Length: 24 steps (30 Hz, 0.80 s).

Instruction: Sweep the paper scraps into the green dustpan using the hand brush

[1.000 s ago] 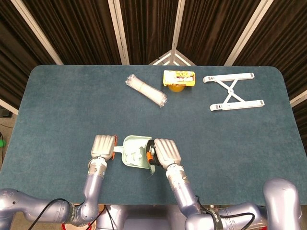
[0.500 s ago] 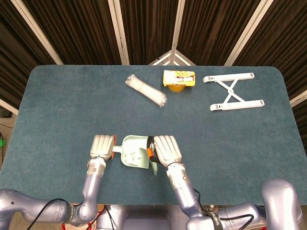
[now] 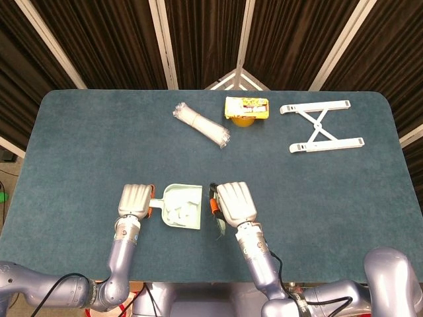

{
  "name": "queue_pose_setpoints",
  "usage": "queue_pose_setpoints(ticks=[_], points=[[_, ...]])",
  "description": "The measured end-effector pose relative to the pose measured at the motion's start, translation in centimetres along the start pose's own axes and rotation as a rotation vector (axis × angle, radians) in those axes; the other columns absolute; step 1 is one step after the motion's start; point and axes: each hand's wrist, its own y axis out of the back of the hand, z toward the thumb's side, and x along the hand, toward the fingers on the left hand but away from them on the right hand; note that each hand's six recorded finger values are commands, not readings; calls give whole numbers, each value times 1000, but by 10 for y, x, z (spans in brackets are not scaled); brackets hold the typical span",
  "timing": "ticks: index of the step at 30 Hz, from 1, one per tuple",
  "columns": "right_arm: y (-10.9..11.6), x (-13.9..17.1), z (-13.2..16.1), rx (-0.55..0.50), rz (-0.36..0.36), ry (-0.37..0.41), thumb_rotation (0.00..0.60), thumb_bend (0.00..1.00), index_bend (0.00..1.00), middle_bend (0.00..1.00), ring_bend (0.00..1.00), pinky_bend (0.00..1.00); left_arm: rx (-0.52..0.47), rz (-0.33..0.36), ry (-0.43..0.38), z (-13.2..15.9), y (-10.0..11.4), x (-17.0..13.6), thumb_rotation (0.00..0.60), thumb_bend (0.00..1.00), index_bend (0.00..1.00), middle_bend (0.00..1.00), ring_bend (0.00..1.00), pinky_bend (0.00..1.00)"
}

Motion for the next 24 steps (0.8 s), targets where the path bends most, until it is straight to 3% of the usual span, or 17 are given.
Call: queue_pose_setpoints(ticks=[3,5,10,12,16,24], points=[[4,-2,-4,45,-31,4,600,1000,713,785,902,1000,4,-4,4,-4,-2,-1,600,579,691,1000,1000,1000],[5,-3,-8,63,-45,-1,600,1000,712,785,903,1000,7,-6,6,-5,-3,-1,600,523,634,1000,1000,1000],[6,-3,-18,74,-52,-21,600,1000,713,785,903,1000,21,-13,10,-10,-5,-1,600,62,288,1000,1000,1000],[6,-4,-22,80,-54,-30,600,1000,712,785,903,1000,29,-15,14,-12,-5,-2,600,4,184,999,996,1000],[8,-5,-29,88,-58,-45,600,1000,712,785,903,1000,29,-17,17,-16,-2,-3,600,0,71,990,987,1000],[20,-9,-47,125,-88,-71,600,1000,713,785,902,1000,-21,13,5,-27,13,-8,600,0,62,990,987,1000]])
